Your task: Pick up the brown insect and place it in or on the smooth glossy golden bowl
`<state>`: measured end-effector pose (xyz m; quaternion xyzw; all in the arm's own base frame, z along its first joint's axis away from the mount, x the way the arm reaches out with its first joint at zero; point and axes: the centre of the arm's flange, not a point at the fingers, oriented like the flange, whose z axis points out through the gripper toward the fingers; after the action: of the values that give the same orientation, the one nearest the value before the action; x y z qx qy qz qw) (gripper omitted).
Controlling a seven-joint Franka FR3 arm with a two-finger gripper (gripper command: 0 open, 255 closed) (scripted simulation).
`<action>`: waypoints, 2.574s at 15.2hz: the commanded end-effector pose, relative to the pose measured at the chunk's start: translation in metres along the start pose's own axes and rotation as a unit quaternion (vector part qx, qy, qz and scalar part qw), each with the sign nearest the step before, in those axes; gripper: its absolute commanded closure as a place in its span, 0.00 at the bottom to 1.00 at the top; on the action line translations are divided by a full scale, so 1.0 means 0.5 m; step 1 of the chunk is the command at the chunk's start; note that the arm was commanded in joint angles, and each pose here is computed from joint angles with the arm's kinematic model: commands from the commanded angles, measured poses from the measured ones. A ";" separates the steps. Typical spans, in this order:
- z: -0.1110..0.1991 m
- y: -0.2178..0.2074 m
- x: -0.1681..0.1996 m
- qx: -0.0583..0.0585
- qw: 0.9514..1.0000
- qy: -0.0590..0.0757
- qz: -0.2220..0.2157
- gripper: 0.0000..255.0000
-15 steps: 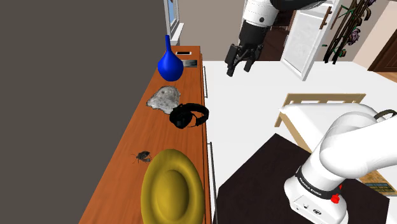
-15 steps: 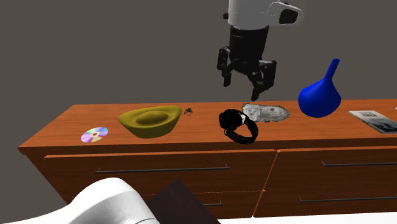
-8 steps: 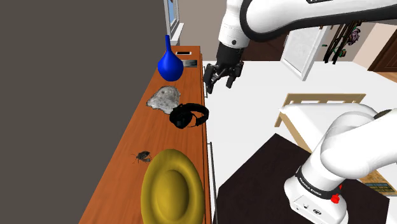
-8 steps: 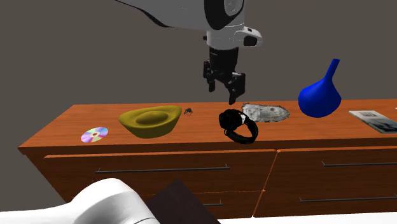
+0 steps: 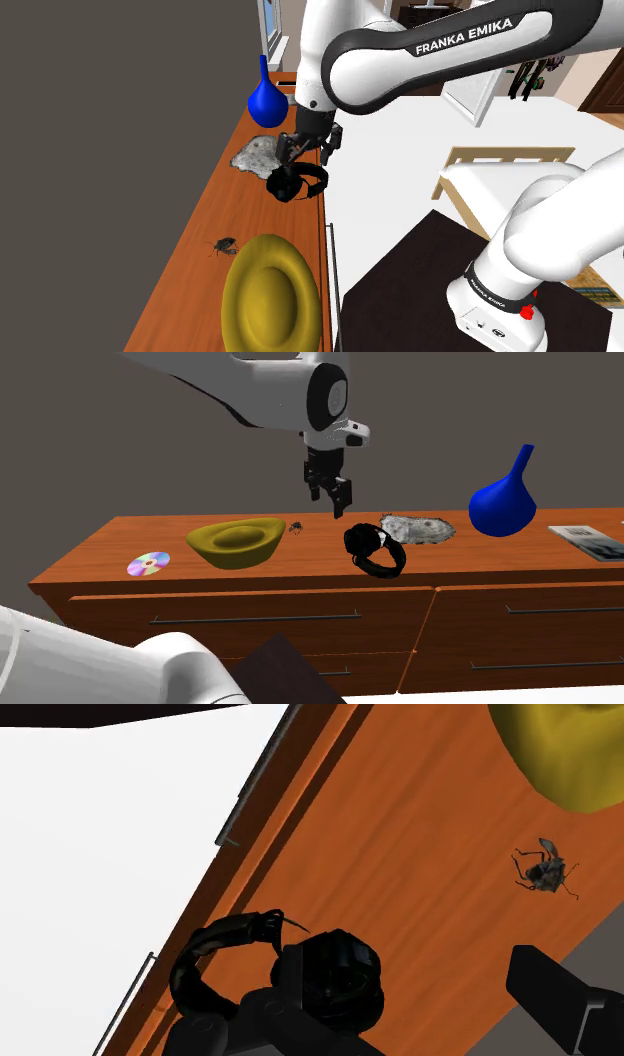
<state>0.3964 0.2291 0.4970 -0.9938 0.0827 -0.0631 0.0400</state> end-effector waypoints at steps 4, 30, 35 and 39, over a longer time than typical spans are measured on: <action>0.084 -0.105 0.008 -0.002 1.000 -0.003 0.017 0.00; 0.395 -0.404 0.055 -0.008 0.998 -0.013 0.062 0.00; 0.395 -0.404 0.055 -0.008 0.998 -0.013 0.062 1.00; 0.394 -0.406 0.054 -0.008 0.998 -0.013 0.062 1.00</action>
<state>0.4808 0.4398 0.3282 -0.9876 0.1429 -0.0505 0.0414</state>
